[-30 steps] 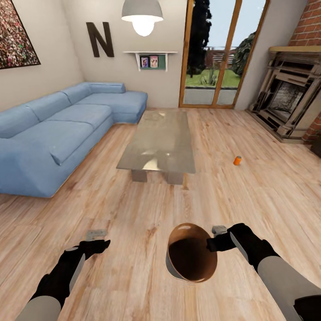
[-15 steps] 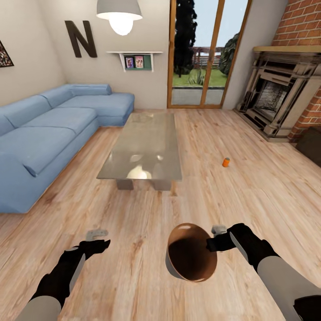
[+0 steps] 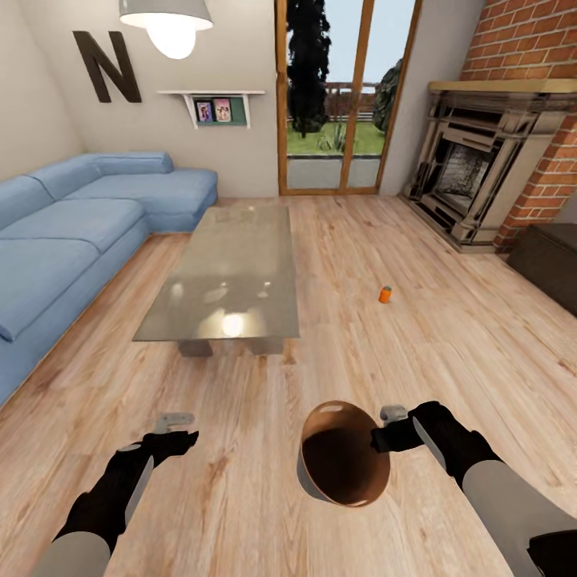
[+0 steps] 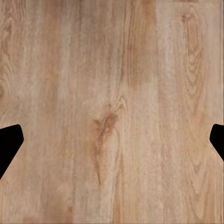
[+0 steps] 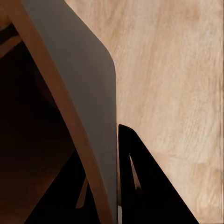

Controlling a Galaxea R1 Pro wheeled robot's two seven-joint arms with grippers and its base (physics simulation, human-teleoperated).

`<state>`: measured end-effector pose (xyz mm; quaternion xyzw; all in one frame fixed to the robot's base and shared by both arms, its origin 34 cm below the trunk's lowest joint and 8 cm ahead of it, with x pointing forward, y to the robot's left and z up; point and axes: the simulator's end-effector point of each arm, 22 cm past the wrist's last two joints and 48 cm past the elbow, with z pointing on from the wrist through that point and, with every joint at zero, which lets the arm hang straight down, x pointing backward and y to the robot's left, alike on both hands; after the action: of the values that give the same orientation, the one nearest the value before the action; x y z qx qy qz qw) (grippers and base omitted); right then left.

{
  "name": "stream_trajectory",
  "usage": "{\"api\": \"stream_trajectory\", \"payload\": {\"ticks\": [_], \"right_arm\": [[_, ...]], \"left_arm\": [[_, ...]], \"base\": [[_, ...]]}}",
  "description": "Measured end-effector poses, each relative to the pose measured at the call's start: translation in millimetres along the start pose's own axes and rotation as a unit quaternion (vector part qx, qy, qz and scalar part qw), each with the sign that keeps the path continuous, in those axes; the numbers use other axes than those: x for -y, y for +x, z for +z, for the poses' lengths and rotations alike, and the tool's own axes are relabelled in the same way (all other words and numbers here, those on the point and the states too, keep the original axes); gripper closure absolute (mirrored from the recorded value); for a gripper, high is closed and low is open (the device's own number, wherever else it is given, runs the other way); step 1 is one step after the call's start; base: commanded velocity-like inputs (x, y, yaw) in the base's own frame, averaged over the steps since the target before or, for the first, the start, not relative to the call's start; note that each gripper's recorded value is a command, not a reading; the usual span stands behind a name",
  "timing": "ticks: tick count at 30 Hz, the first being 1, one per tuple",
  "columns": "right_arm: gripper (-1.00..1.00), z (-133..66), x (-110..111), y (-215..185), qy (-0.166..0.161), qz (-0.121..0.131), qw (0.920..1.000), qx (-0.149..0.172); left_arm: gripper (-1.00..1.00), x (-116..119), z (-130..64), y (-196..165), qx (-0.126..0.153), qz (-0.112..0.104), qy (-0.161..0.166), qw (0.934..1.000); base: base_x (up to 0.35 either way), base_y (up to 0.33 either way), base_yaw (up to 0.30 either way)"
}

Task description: Put the three can of soda from the living room inside the tash can in the kitchen.

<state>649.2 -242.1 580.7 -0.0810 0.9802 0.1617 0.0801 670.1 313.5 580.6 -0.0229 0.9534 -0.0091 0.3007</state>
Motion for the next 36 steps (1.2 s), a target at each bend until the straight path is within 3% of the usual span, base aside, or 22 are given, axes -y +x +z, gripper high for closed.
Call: {"api": "stream_trajectory", "payload": {"ticks": [6,18,36], "right_arm": [[1.00,0.1,2.5,0.4,0.005,-0.005,1.0000,-0.001],[1.00,0.4,0.2,0.4,0.000,0.000,1.0000,-0.001],[1.00,0.2,0.5,0.1,0.001,0.000,1.0000,0.000]], "left_arm": [[-1.00,-0.6,0.1,0.1,0.000,0.000,0.000,1.0000],[-1.00,-1.1,0.1,-1.2,0.003,0.000,-0.001,1.0000],[-1.00,0.0,0.1,-1.0,0.003,0.000,0.001,1.0000]], "base": [[0.172,-0.207,-0.147],[0.004,-0.013,-0.100],[-0.211,0.130,-0.244]]}}
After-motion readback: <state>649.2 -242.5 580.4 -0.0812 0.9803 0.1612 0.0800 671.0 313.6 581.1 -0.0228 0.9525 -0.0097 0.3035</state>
